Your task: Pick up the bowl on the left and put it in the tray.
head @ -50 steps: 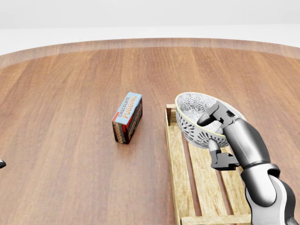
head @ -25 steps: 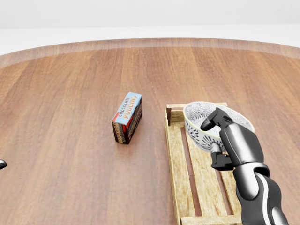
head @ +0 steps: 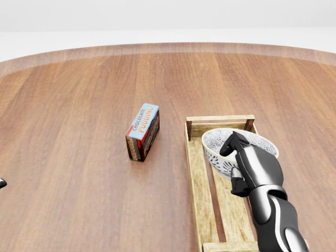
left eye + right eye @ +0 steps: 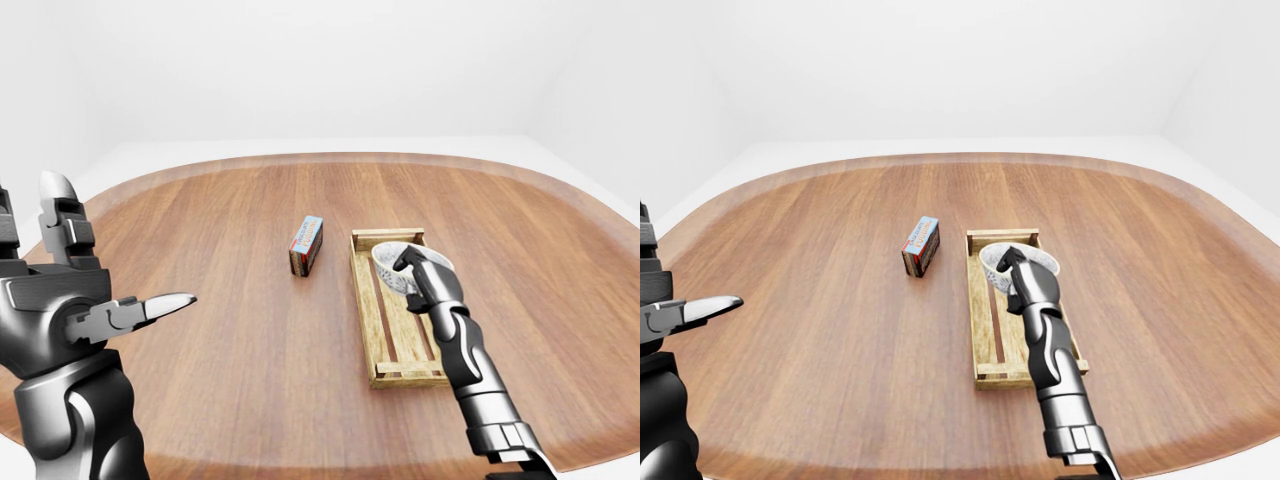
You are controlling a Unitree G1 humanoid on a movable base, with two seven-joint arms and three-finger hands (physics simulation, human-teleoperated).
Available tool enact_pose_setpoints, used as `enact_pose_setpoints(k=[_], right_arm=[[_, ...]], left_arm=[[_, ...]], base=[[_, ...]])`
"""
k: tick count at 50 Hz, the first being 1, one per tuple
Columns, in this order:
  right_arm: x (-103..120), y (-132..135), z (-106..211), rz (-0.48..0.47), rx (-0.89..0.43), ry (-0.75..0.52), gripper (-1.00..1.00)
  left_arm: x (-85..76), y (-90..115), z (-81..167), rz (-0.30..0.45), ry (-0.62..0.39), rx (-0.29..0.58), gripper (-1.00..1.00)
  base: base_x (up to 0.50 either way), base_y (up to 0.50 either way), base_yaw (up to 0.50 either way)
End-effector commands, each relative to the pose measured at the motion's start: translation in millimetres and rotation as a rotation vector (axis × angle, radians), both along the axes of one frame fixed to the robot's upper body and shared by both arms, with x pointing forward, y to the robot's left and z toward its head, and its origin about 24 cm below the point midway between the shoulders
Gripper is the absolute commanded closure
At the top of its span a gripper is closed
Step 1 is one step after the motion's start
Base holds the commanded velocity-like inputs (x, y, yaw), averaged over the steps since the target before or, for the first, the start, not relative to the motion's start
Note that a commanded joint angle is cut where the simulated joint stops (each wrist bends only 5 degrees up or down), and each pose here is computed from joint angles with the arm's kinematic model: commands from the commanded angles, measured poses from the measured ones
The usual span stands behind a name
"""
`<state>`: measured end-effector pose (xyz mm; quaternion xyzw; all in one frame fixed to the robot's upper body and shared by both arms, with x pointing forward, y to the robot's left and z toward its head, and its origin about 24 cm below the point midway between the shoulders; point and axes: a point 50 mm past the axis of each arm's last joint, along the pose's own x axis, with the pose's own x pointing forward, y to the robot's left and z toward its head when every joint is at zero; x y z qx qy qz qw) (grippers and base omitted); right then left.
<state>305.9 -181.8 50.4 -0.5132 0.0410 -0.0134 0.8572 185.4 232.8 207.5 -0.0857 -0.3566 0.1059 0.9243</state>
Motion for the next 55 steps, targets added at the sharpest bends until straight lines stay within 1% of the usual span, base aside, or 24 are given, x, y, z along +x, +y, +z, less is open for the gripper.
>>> enact_pose_setpoints(k=[1, 7, 14, 19, 30, 37, 43, 45, 54, 55], right_arm=[[1.5, -2.1, -15.6, -0.04, -0.002, 0.022, 1.0], [1.2, -4.3, -18.2, -0.049, -0.006, 0.026, 1.0], [1.8, -7.3, -32.5, -0.082, 0.026, 0.069, 1.0], [2.8, -6.7, -38.8, -0.088, 0.04, 0.093, 1.0], [1.8, -12.2, -53.3, -0.132, 0.052, 0.136, 1.0], [0.5, -11.3, -63.2, -0.148, 0.055, 0.169, 1.0], [0.7, -9.9, -64.6, -0.146, 0.052, 0.174, 1.0], [0.1, -9.5, -68.9, -0.149, 0.06, 0.198, 1.0], [-2.6, -9.7, -77.9, -0.167, 0.062, 0.231, 1.0], [-2.6, -9.0, -77.2, -0.162, 0.061, 0.228, 0.18]], left_arm=[[-0.9, 0.7, 0.6, 0.002, -0.003, 0.001, -1.0], [-0.6, 0.7, 0.8, 0.003, -0.004, 0.0, -1.0], [0.0, -1.3, -0.1, -0.001, 0.002, 0.009, -1.0], [-0.6, -0.6, 0.8, 0.001, -0.003, 0.007, -1.0], [-1.8, -1.2, 1.3, 0.001, -0.006, 0.01, -1.0], [-1.3, -1.4, 0.9, 0.0, -0.004, 0.01, -1.0], [-2.6, -0.1, 2.2, 0.004, -0.012, 0.008, -1.0], [-2.5, -0.2, 1.9, 0.003, -0.011, 0.007, -1.0], [-2.3, -0.8, 2.0, 0.002, -0.012, 0.002, -1.0], [-2.1, -1.4, 1.4, 0.001, -0.008, 0.003, -1.0]], base=[[0.0, 0.0, 0.0], [0.0, 0.0, 0.0], [0.0, 0.0, 0.0], [0.0, 0.0, 0.0], [0.0, 0.0, 0.0], [0.0, 0.0, 0.0], [0.0, 0.0, 0.0], [0.0, 0.0, 0.0], [0.0, 0.0, 0.0], [0.0, 0.0, 0.0]])
